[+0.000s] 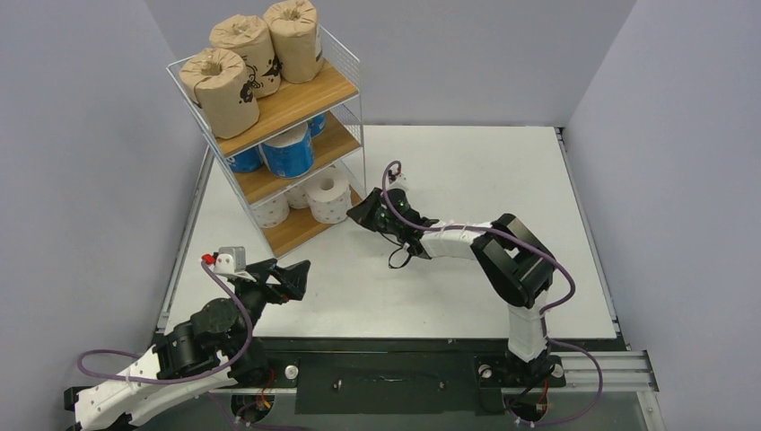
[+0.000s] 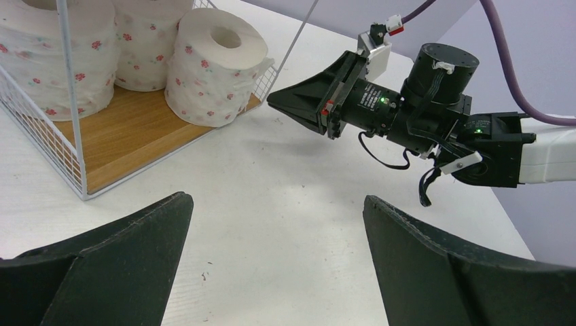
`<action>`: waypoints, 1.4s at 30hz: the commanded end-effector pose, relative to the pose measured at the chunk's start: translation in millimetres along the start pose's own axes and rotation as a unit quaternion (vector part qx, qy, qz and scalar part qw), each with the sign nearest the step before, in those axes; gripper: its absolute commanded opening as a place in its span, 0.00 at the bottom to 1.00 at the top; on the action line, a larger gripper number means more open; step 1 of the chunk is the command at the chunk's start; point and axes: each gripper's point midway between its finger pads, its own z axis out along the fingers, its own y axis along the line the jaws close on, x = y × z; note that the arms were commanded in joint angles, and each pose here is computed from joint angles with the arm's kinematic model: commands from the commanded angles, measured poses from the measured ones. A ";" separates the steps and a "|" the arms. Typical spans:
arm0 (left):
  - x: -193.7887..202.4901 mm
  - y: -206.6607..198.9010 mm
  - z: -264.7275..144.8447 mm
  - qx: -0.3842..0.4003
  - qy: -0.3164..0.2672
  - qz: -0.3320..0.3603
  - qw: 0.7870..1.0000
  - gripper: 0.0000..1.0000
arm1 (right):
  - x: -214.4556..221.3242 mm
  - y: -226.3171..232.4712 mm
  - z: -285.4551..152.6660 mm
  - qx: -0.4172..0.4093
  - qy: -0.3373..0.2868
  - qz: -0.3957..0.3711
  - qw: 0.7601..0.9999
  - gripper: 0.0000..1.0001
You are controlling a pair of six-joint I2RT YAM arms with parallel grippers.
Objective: Place and organize the paper towels onto the shelf
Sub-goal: Place the paper towel on the shelf, then reset both arms
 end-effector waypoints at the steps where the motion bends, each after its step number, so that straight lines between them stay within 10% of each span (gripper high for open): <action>1: -15.9 -10.8 -0.9 0.016 -0.017 -0.026 0.999 0.97 | 16.1 29.8 -0.5 -0.043 0.011 -0.005 0.999 0.00; 31: -9.3 -11.4 2.3 0.014 -0.012 -0.019 1.000 0.97 | -39.4 19.8 48.4 -0.041 -0.039 0.027 0.998 0.00; 42: -5.3 2.5 7.8 -0.048 0.002 0.011 0.999 0.96 | -40.2 0.6 -30.0 -0.002 -0.038 -0.034 0.999 0.19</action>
